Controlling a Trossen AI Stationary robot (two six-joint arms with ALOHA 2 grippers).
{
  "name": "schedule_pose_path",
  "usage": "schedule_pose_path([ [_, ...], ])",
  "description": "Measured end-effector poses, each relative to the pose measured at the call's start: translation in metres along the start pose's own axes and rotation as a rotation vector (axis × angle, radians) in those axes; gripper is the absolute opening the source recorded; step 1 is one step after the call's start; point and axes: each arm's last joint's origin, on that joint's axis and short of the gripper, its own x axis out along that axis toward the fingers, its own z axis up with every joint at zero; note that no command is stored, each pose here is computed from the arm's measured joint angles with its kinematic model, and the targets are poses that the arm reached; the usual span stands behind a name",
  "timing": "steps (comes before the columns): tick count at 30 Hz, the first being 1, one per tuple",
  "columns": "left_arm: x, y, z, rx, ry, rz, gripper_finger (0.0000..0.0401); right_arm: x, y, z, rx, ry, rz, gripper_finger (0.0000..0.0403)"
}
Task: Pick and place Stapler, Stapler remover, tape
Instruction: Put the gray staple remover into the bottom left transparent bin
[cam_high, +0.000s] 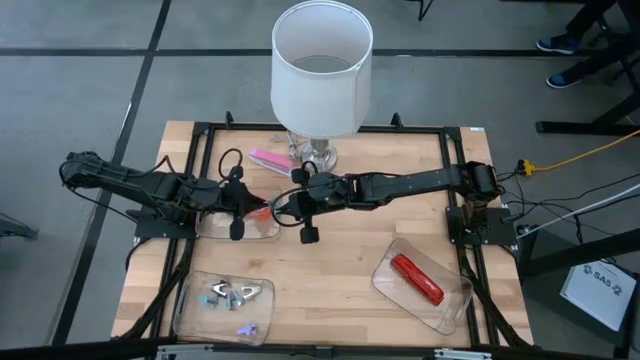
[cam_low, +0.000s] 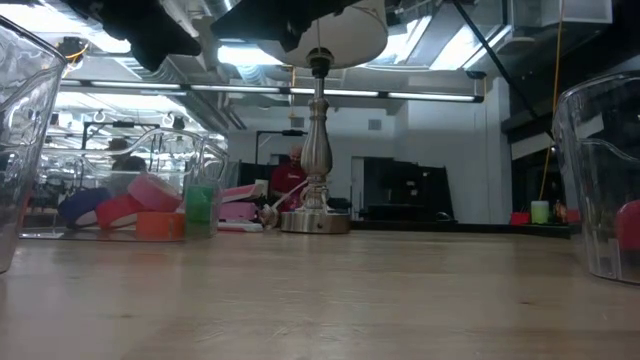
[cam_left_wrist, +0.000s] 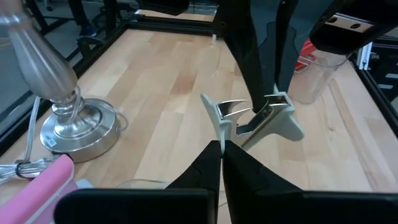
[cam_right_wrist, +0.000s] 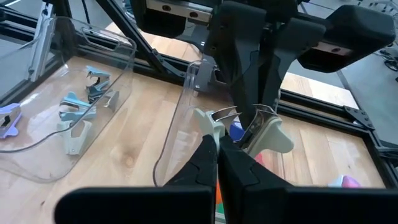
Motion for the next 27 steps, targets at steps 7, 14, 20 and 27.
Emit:
schedule_pose_path([
  [7, 0.0000, -0.0001, 0.0001, -0.001, -0.001, -0.004, 0.0003, 0.0000, 0.0003, -0.0004, 0.001, 0.001, 0.014, 0.0003],
  [14, 0.0000, -0.0001, 0.0002, -0.001, -0.001, -0.002, 0.0003, 0.0000, 0.0008, -0.0006, 0.047, 0.004, 0.020, 0.0064],
  [20, -0.0001, 0.0003, -0.0007, 0.003, 0.007, 0.000, 0.0002, 0.0000, 0.0010, -0.0005, 0.109, 0.004, 0.021, 0.0142],
  [27, -0.0069, 0.0022, -0.0035, 0.009, 0.079, -0.021, 0.0002, 0.0000, 0.0007, -0.0004, 0.172, 0.004, 0.013, 0.0202],
])
